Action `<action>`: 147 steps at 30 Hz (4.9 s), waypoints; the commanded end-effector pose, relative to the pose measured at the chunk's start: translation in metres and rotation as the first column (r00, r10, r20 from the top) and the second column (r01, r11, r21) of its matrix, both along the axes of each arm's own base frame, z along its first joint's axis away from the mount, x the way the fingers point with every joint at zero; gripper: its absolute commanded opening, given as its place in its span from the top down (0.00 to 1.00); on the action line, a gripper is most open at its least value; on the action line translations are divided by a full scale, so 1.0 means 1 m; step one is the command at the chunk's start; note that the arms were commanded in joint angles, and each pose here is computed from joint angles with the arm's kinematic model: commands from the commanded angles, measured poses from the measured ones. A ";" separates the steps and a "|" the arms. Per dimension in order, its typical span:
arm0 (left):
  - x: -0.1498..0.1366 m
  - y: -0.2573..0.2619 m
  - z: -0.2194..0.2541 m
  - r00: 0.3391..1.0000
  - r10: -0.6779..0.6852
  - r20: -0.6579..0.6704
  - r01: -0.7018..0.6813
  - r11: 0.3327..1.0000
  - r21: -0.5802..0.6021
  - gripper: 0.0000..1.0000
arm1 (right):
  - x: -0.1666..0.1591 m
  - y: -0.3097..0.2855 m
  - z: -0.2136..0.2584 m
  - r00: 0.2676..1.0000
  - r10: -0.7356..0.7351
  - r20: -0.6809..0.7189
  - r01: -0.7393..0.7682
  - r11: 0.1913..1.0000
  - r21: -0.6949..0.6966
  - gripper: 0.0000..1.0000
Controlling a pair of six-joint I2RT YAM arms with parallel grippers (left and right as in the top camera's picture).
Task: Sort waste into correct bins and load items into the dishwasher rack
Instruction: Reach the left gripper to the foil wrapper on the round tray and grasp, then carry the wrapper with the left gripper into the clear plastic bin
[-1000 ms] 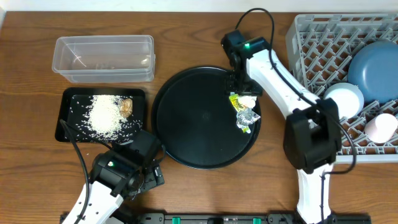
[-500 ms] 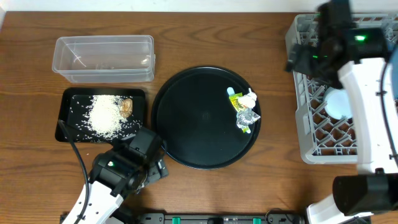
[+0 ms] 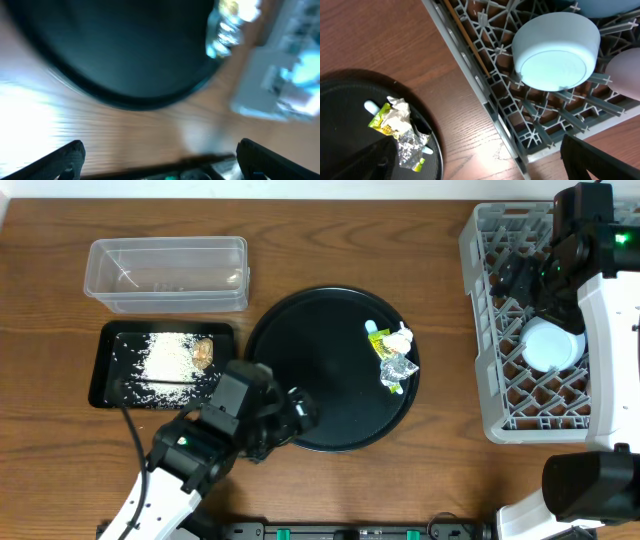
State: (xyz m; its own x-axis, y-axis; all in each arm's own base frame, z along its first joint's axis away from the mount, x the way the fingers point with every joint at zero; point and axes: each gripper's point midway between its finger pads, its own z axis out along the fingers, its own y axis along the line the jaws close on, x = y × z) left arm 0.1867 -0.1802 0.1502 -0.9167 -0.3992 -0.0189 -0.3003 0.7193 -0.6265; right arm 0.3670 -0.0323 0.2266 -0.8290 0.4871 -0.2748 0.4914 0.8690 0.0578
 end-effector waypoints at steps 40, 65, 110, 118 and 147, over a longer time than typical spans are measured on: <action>0.090 -0.164 -0.116 0.930 -0.179 -0.322 0.271 0.924 0.270 0.02 | 0.000 0.001 -0.001 1.000 0.016 -0.004 -0.016 1.000 -0.002 0.01; 0.117 -0.161 -0.123 0.962 -0.197 -0.188 0.253 0.903 0.349 0.38 | 0.000 0.001 -0.001 1.000 0.017 -0.004 -0.017 1.000 -0.002 0.01; 0.118 -0.081 0.000 0.982 -0.066 -0.177 0.111 0.960 0.258 0.94 | 0.000 0.001 -0.001 1.000 0.017 -0.004 -0.017 1.000 -0.002 0.01; 0.161 -0.017 0.018 0.999 0.021 -0.038 -0.007 0.941 0.338 0.94 | 0.000 0.001 -0.001 1.000 0.017 -0.004 -0.017 1.000 -0.002 0.01; 0.285 0.231 0.013 0.751 0.648 0.129 -0.660 0.724 0.201 0.94 | 0.000 0.001 -0.001 1.000 0.017 -0.004 -0.017 1.000 -0.002 0.01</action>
